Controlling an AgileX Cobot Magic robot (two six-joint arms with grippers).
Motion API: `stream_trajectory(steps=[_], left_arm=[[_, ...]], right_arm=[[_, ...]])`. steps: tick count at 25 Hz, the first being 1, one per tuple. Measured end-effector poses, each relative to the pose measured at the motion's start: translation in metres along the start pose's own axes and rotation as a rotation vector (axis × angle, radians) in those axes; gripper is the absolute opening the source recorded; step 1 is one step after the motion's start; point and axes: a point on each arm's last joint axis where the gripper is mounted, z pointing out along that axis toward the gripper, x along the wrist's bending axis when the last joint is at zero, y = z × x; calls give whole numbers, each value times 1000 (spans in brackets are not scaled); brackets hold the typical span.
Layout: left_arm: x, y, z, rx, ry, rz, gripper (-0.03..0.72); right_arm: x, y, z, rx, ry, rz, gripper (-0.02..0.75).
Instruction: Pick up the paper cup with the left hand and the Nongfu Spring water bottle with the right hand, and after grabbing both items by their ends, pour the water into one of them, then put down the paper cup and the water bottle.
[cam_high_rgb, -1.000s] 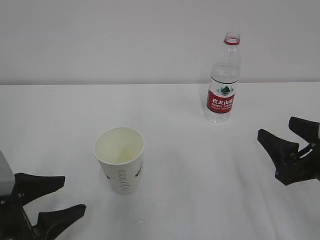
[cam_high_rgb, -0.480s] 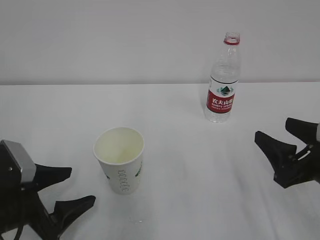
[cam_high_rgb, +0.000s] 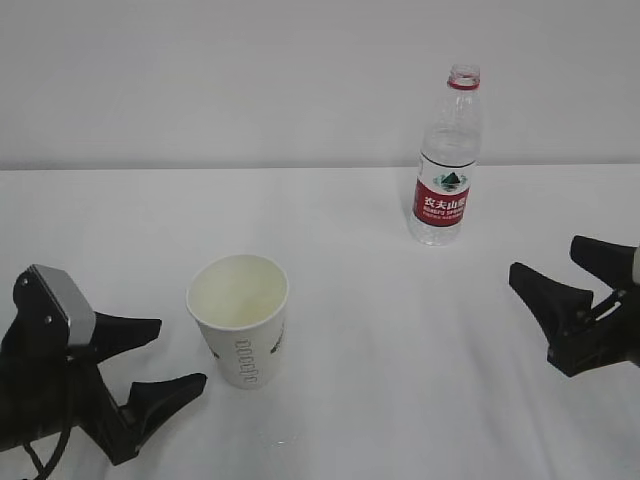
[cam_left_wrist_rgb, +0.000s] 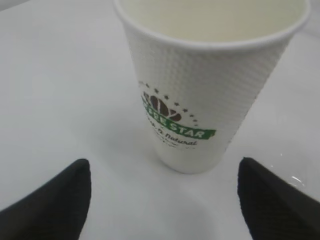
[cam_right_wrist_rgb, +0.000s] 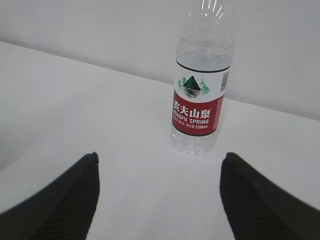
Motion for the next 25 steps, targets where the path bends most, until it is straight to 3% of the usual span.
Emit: stream_trajectory(steps=[12, 25], left_arm=[[7, 16, 15, -68, -42, 71, 692], [6, 8, 25, -32, -106, 90, 692]], right_arm=[[0, 0, 0, 0, 1, 0, 568], [0, 0, 0, 0, 1, 0, 568]])
